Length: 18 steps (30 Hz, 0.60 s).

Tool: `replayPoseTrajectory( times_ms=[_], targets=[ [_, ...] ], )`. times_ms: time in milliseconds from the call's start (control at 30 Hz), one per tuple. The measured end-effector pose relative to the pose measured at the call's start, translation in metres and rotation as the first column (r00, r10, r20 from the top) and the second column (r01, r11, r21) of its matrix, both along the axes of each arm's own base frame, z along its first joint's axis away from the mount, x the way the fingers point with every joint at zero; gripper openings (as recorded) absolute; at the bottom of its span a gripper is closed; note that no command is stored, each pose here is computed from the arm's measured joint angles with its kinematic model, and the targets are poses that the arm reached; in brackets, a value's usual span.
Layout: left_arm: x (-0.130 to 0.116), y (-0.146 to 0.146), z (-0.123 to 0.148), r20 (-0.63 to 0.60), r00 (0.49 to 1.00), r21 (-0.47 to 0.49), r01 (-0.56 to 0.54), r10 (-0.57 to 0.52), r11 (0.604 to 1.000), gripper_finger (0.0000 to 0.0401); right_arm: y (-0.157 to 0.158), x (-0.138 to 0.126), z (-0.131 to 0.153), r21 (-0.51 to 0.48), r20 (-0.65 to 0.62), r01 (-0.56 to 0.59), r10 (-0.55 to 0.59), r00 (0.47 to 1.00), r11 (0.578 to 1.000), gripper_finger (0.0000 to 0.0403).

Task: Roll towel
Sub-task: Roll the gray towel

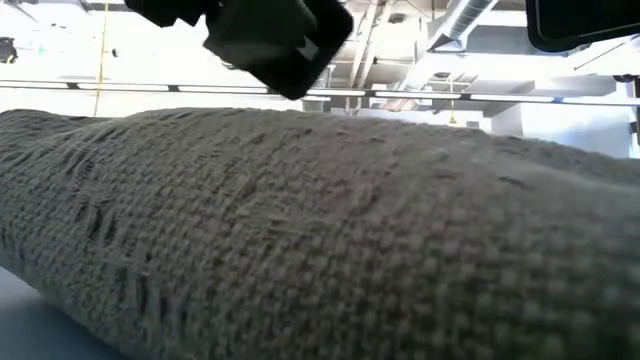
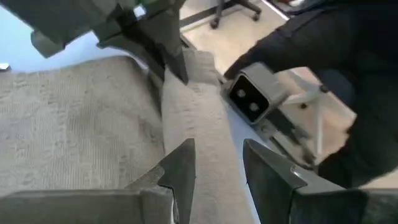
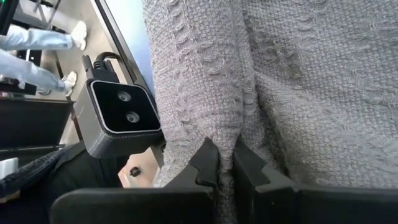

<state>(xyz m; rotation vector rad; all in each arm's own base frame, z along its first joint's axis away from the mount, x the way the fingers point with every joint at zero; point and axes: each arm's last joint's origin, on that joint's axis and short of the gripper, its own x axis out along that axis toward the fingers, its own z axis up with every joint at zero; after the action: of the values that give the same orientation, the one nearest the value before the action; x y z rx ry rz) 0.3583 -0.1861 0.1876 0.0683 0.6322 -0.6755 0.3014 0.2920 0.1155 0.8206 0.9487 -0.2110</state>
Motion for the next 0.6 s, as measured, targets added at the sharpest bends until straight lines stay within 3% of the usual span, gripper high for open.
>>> replayPoseTrajectory(
  times_ms=[333, 600],
  targets=[
    [0.011, 0.002, -0.049, -0.136, 0.989, 0.016, -0.061, 0.063, 0.998, 0.0121, 0.0, 0.0, 0.0, 0.004, 0.007, -0.003, 0.003, 1.0, 1.0, 0.0041],
    [0.015, 0.007, -0.057, -0.163, 0.981, 0.018, -0.102, 0.104, 0.995, 0.0121, 0.0, 0.003, 0.007, 0.031, 0.009, -0.026, 0.026, 1.0, 0.999, 0.0099]
  ],
)
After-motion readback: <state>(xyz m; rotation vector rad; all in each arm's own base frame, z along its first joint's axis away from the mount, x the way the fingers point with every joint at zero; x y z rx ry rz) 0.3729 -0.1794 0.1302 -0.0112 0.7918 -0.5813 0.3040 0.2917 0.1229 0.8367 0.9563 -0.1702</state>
